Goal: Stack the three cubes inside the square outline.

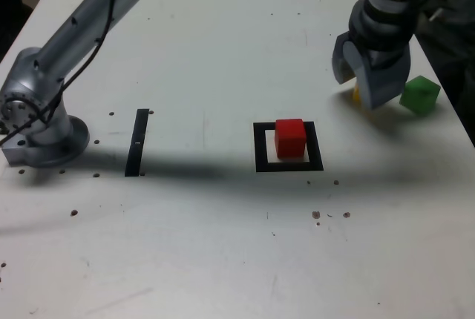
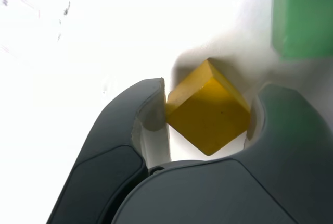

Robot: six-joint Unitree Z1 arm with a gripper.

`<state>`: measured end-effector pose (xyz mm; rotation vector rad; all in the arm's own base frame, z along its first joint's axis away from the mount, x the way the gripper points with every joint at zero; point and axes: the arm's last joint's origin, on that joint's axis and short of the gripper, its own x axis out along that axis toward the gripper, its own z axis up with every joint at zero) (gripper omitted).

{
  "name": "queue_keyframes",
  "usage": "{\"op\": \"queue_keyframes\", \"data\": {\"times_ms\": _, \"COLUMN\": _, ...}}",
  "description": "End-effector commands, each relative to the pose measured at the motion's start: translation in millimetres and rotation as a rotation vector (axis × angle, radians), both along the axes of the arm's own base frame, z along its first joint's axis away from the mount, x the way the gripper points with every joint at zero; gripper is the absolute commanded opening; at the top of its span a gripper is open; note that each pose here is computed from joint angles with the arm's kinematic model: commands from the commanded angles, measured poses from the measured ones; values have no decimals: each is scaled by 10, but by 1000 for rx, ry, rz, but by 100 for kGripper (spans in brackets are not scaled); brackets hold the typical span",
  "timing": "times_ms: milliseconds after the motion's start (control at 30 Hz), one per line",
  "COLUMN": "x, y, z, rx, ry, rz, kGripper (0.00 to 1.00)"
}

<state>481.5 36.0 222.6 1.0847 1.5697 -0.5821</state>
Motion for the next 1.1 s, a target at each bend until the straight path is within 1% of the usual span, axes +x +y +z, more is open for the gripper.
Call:
{"op": "queue_keyframes", "data": {"times_ms": 0, "x": -75, "y": -12, "z": 215, "rx": 0, "ry": -34, "rz": 14, "kGripper": 30}}
{"op": "queue_keyframes", "data": {"times_ms": 67, "x": -138, "y": -19, "z": 363, "rx": -10, "ry": -47, "rz": 31, "kGripper": 30}}
{"op": "queue_keyframes", "data": {"times_ms": 133, "x": -206, "y": -31, "z": 513, "rx": -31, "ry": -55, "rz": 51, "kGripper": 30}}
{"op": "queue_keyframes", "data": {"times_ms": 233, "x": -313, "y": -65, "z": 739, "rx": -82, "ry": -76, "rz": 85, "kGripper": 30}}
{"op": "queue_keyframes", "data": {"times_ms": 300, "x": -410, "y": -92, "z": 912, "rx": -123, "ry": -106, "rz": 119, "kGripper": 30}}
{"op": "queue_keyframes", "data": {"times_ms": 367, "x": -508, "y": -110, "z": 1051, "rx": -149, "ry": -132, "rz": 157, "kGripper": 30}}
{"op": "queue_keyframes", "data": {"times_ms": 433, "x": -618, "y": -119, "z": 1171, "rx": -163, "ry": -156, "rz": 209, "kGripper": 30}}
{"op": "queue_keyframes", "data": {"times_ms": 533, "x": -801, "y": -125, "z": 1305, "rx": -166, "ry": -178, "rz": 319, "kGripper": 30}}
{"op": "queue_keyframes", "data": {"times_ms": 667, "x": -1065, "y": -163, "z": 1469, "rx": -164, "ry": -206, "rz": 495, "kGripper": 30}}
{"op": "queue_keyframes", "data": {"times_ms": 800, "x": -1260, "y": -281, "z": 1573, "rx": -174, "ry": -241, "rz": 631, "kGripper": 30}}
{"op": "queue_keyframes", "data": {"times_ms": 900, "x": -1309, "y": -373, "z": 1536, "rx": -170, "ry": -247, "rz": 705, "kGripper": 30}}
{"op": "queue_keyframes", "data": {"times_ms": 1000, "x": -1302, "y": -430, "z": 1448, "rx": -159, "ry": -251, "rz": 772, "kGripper": 30}}
{"op": "queue_keyframes", "data": {"times_ms": 1067, "x": -1277, "y": -460, "z": 1366, "rx": -158, "ry": -262, "rz": 827, "kGripper": 30}}
